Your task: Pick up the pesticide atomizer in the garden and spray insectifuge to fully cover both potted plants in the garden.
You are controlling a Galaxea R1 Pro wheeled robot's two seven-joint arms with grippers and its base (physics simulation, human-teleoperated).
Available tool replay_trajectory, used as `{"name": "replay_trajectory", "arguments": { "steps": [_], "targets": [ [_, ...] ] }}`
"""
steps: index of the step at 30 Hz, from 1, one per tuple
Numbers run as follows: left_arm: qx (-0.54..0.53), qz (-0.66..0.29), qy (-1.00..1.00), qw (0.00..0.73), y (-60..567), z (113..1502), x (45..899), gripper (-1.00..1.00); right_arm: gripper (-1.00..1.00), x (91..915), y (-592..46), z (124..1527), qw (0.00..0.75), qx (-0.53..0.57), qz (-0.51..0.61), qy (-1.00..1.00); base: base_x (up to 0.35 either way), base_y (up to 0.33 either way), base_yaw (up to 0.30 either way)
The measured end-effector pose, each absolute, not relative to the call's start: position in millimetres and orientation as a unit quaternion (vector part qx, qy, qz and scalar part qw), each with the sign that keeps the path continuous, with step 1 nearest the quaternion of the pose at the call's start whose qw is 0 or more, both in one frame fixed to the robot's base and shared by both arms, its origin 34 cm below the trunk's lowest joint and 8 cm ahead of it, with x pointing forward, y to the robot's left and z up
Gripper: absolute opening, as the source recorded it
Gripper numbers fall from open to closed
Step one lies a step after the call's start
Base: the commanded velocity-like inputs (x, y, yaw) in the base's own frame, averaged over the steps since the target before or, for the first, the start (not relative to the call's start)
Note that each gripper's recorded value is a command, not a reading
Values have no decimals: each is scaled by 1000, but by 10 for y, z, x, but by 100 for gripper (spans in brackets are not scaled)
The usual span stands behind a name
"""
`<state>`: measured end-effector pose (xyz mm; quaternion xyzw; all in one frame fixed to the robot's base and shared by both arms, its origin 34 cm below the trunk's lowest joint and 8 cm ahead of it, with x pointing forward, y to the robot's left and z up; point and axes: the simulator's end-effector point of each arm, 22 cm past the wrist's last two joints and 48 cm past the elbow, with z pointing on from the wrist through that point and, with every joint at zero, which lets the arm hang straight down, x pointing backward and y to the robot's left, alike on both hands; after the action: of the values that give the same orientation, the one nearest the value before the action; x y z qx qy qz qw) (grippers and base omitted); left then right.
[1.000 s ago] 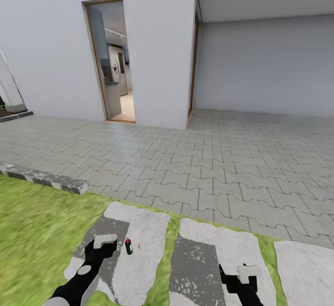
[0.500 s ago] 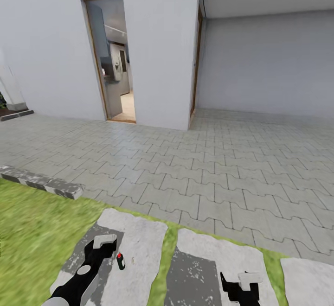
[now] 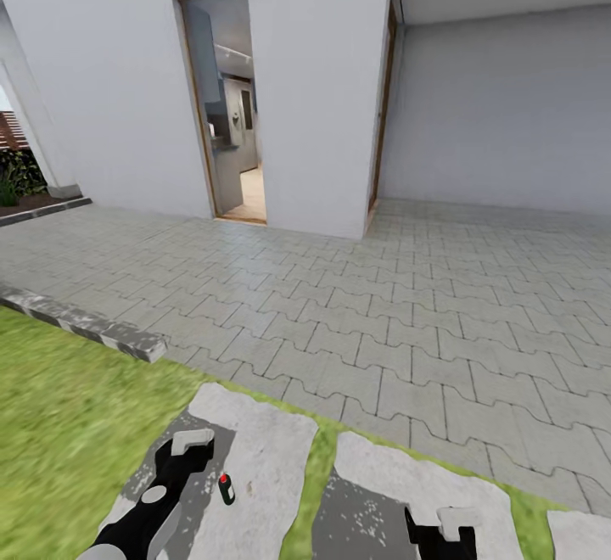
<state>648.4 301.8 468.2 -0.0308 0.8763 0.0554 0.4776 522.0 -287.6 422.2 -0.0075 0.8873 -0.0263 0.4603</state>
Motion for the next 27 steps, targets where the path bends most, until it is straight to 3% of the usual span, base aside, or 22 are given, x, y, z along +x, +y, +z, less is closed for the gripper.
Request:
{"name": "replay_trajectory", "arguments": {
  "steps": [27],
  "targets": [
    [-30, 56, 885, 461, 3022, 3911, 6292, 100, 100, 5005, -2876, 3493, 443, -8, -26, 896, 0, 0, 0]
  ]
}}
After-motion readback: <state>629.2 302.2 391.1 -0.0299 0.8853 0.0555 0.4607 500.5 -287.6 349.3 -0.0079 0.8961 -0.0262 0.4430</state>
